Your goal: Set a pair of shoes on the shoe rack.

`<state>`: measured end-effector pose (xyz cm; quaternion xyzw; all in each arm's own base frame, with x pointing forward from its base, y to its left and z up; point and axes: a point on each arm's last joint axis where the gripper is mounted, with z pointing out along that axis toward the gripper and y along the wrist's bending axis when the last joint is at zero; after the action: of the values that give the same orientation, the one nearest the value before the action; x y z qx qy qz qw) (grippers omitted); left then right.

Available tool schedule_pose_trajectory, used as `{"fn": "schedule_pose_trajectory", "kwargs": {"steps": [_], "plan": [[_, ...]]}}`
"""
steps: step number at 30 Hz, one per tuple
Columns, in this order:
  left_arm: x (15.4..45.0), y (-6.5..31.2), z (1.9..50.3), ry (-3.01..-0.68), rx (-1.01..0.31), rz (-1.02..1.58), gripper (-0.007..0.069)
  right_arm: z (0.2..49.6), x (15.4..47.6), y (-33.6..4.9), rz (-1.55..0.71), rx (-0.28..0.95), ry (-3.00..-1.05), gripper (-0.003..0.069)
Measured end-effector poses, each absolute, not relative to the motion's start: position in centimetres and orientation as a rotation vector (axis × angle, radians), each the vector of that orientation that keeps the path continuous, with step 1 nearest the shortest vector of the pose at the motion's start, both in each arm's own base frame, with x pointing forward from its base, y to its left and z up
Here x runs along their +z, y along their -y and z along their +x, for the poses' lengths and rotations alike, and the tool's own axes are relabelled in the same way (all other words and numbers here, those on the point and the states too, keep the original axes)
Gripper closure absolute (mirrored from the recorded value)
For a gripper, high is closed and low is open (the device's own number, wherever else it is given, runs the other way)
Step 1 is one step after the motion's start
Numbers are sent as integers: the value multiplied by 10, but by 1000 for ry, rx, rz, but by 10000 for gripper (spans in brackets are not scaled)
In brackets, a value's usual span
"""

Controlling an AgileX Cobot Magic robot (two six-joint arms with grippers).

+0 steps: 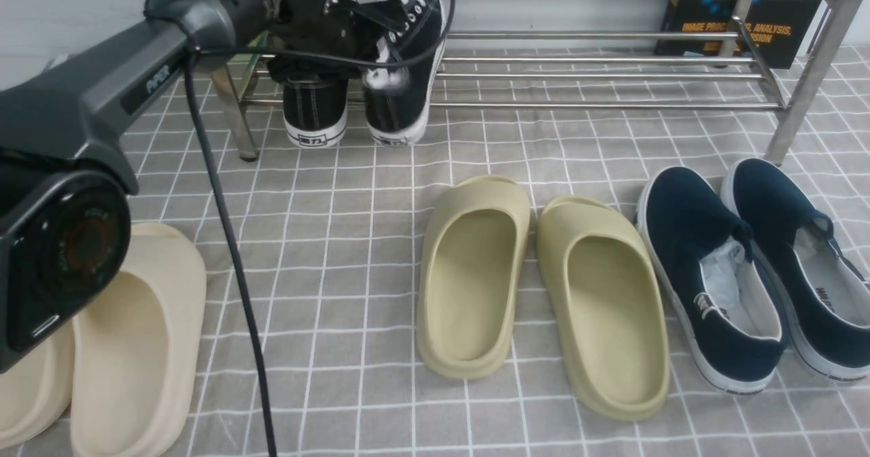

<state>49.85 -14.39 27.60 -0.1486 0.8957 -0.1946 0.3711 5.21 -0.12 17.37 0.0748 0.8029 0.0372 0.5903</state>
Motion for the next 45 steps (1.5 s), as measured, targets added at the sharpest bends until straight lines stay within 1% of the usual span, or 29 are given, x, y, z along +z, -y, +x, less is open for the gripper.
{"fn": "schedule_pose_trajectory", "kwargs": {"steps": [3,6,7,9,10,11,12,13,14,15,16,19,20,21,22,24,25,27,28,30,32,33,35,36,38,39,45], "plan": [[290,142,491,-2311,-488,-358,385,52,174,1,174,87,-1869,420],[311,140,480,-2311,-470,-303,384,52,174,1,174,87,-1869,420],[334,136,467,-2301,-444,-239,400,52,174,1,174,87,-1869,420],[366,130,449,-2268,-414,-179,426,52,174,1,174,87,-1869,420],[370,129,447,-2264,-409,-173,430,52,174,1,174,87,-1869,420],[401,121,427,-2231,-368,-128,467,52,174,1,174,87,-1869,420],[404,120,424,-2227,-368,-126,471,52,174,1,174,87,-1869,420],[435,110,400,-2190,-319,-106,514,52,174,1,174,87,-1869,420],[448,105,388,-2173,-297,-100,535,52,174,1,174,87,-1869,420],[451,104,385,-2170,-291,-100,540,52,174,1,174,87,-1869,420],[472,94,364,-2145,-250,-96,574,52,174,1,174,87,-1869,420],[507,74,313,-2114,-181,-110,638,52,174,1,174,87,-1869,420],[513,70,300,-2109,-166,-114,638,52,174,1,174,87,-1869,420],[513,69,297,-2114,-161,-115,638,52,174,1,174,87,-1869,420],[519,59,271,-2115,-129,-123,638,52,174,1,174,87,-1869,420],[513,50,244,-2132,-104,-127,638,52,174,1,174,87,-1869,420],[504,47,235,-2156,-96,-132,638,52,174,1,174,87,-1869,420],[495,41,212,-2153,-110,-146,638,52,174,1,174,87,-1869,420],[479,37,198,-2169,-119,-151,638,52,174,1,174,87,-1869,420],[467,32,173,-2148,-154,-153,638,52,174,1,174,87,-1869,420],[453,30,161,-2153,-169,-151,638,52,174,1,174,87,-1869,420],[441,25,140,-2132,-192,-153,638,52,174,1,174,87,-1869,420],[419,19,116,-2126,-204,-159,638,52,174,1,174,87,-1869,420],[416,19,117,-2134,-200,-159,638,52,174,1,174,87,-1869,420],[405,15,103,-2131,-204,-162,638,52,174,1,174,87,-1869,420],[394,12,94,-2142,-201,-163,638,52,174,1,174,87,-1869,420],[382,8,67,-2208,-236,-191,638,52,174,1,174,87,-1869,420]]}}
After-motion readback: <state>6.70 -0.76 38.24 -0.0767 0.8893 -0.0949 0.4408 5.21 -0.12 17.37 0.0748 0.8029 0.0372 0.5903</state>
